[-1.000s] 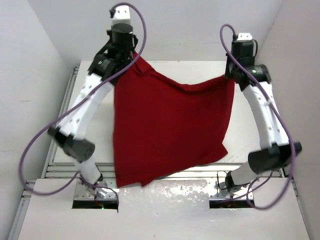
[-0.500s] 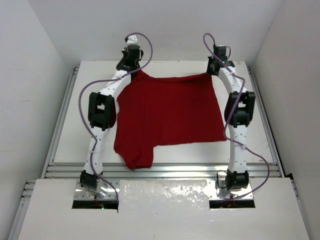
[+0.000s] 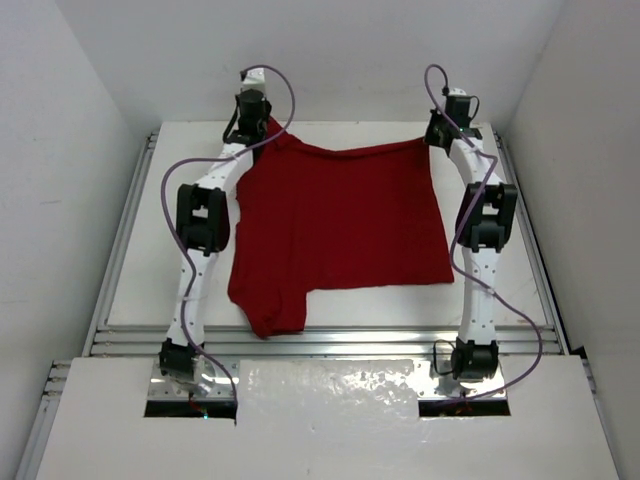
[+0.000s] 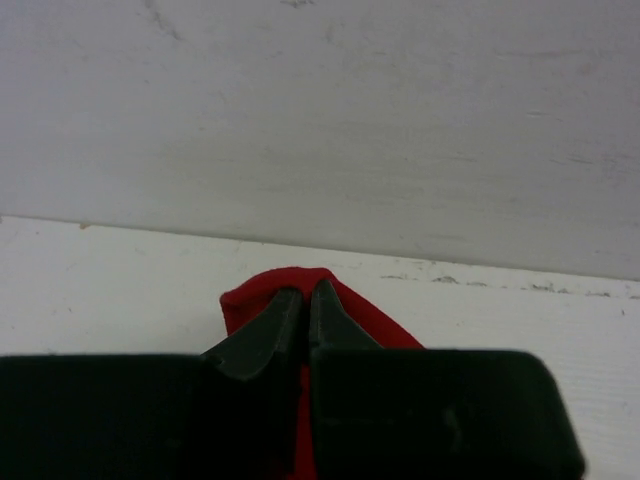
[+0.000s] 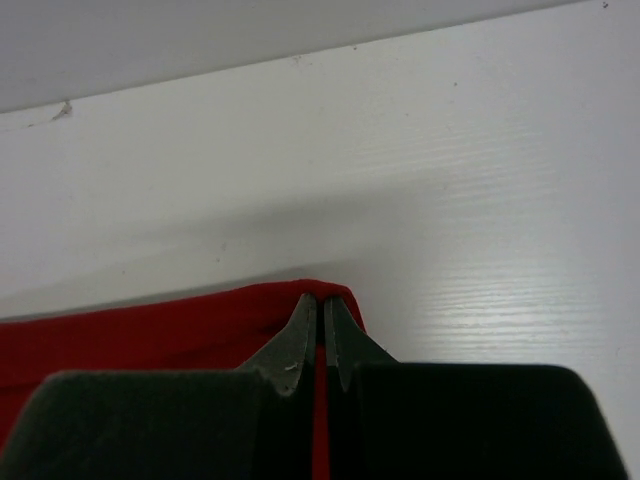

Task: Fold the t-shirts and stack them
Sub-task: Flatten out the tshirt

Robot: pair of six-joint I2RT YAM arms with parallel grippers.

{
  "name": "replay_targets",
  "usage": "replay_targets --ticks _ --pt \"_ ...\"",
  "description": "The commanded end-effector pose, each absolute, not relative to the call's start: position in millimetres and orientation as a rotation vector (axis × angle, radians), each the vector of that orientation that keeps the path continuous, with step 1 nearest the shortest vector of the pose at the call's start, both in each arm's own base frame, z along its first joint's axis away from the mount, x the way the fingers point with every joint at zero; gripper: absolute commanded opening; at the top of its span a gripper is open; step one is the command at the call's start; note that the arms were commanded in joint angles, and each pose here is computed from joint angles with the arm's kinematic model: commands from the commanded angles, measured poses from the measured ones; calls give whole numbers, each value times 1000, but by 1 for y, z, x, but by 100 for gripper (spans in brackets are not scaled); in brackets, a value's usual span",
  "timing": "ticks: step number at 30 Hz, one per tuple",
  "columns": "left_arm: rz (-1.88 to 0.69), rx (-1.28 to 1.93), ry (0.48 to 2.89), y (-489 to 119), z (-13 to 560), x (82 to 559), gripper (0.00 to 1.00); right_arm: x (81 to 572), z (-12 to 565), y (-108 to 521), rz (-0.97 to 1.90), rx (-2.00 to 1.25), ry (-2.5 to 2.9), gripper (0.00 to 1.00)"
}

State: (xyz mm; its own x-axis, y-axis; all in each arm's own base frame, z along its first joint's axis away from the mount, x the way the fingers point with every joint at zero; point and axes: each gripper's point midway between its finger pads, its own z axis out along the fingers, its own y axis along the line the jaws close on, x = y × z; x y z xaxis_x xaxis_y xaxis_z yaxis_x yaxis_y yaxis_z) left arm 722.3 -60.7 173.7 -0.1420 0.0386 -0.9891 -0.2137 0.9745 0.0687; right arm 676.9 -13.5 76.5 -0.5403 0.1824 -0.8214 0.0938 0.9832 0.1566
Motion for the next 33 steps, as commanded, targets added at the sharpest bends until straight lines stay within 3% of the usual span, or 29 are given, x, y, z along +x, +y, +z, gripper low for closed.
replay_targets --ticks 1,8,18,24,25,27,28,30,33 --pt "139 -172 1608 -53 220 731 0 685 114 -14 194 192 2061 0" --pt "-60 -167 1686 -69 221 723 0 668 115 -33 241 266 2072 0" --pt "-247 -232 1845 -90 216 696 0 634 127 -9 401 269 2156 0" --pt "-338 -208 1773 -101 339 620 0 565 179 53 561 211 2139 0" --pt "-344 -194 1704 -102 390 593 0 547 232 69 574 158 2051 0" --pt "-346 -166 1635 -110 454 540 0 513 254 87 566 150 2053 0" --pt "-351 -160 1619 -116 471 522 0 489 303 86 553 137 1972 0" --pt "-366 -167 1612 -114 497 485 0 455 331 82 536 159 1956 0" --pt "-437 -99 1492 -117 564 389 0 391 398 64 448 155 1853 0"
